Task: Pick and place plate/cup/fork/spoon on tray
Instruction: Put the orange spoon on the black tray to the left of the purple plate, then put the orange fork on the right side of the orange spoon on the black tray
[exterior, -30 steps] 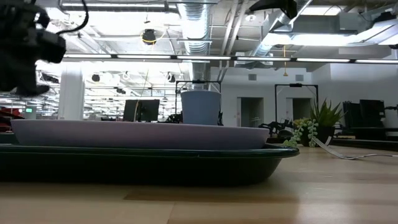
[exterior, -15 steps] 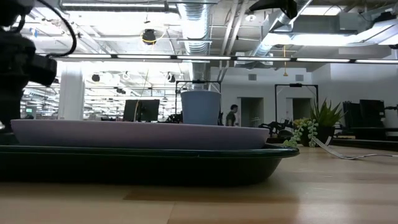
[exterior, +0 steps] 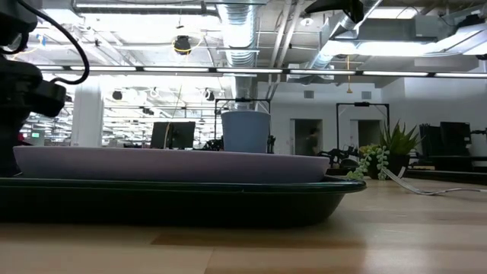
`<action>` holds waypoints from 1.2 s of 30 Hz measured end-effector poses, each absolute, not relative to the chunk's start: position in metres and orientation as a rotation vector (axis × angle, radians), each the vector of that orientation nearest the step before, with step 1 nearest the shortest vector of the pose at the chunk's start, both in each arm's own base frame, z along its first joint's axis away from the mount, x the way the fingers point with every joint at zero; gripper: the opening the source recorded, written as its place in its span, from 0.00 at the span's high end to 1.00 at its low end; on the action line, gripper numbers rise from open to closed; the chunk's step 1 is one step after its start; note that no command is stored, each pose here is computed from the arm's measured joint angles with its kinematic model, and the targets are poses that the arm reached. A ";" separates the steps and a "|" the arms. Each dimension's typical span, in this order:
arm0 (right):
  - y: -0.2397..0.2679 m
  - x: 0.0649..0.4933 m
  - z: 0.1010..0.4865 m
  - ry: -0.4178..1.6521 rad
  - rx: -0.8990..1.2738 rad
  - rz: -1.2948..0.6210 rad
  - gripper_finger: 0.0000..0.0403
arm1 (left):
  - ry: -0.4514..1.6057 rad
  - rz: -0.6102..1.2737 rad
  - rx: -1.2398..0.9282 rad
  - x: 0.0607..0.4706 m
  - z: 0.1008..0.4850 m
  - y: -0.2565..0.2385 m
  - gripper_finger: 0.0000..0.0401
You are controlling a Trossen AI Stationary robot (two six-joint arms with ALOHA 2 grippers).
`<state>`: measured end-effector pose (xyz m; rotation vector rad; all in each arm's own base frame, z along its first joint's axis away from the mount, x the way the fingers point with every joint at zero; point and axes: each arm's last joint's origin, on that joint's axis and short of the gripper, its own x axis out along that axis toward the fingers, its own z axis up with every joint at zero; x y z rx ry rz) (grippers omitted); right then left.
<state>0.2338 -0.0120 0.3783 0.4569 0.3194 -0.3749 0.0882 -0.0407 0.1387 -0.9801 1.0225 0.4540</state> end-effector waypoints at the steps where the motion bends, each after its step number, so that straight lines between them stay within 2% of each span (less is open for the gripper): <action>1: -0.012 0.234 0.378 0.319 0.457 -0.375 0.50 | 1.028 0.449 -0.980 0.088 0.139 -0.041 0.96; 20: -0.012 0.233 0.376 0.346 0.436 -0.377 0.49 | 1.021 0.442 -1.014 0.090 0.145 -0.042 0.72; 28: -0.012 0.223 0.348 0.602 0.475 -0.468 0.48 | 1.005 0.401 -1.041 0.094 0.165 -0.044 0.60; 33: -0.003 0.219 0.314 0.787 0.531 -0.531 0.48 | 1.038 0.441 -1.119 0.091 0.168 -0.044 0.55; 36: 0.009 0.216 0.279 0.953 0.549 -0.555 0.48 | 1.012 0.414 -1.195 0.095 0.171 -0.047 0.55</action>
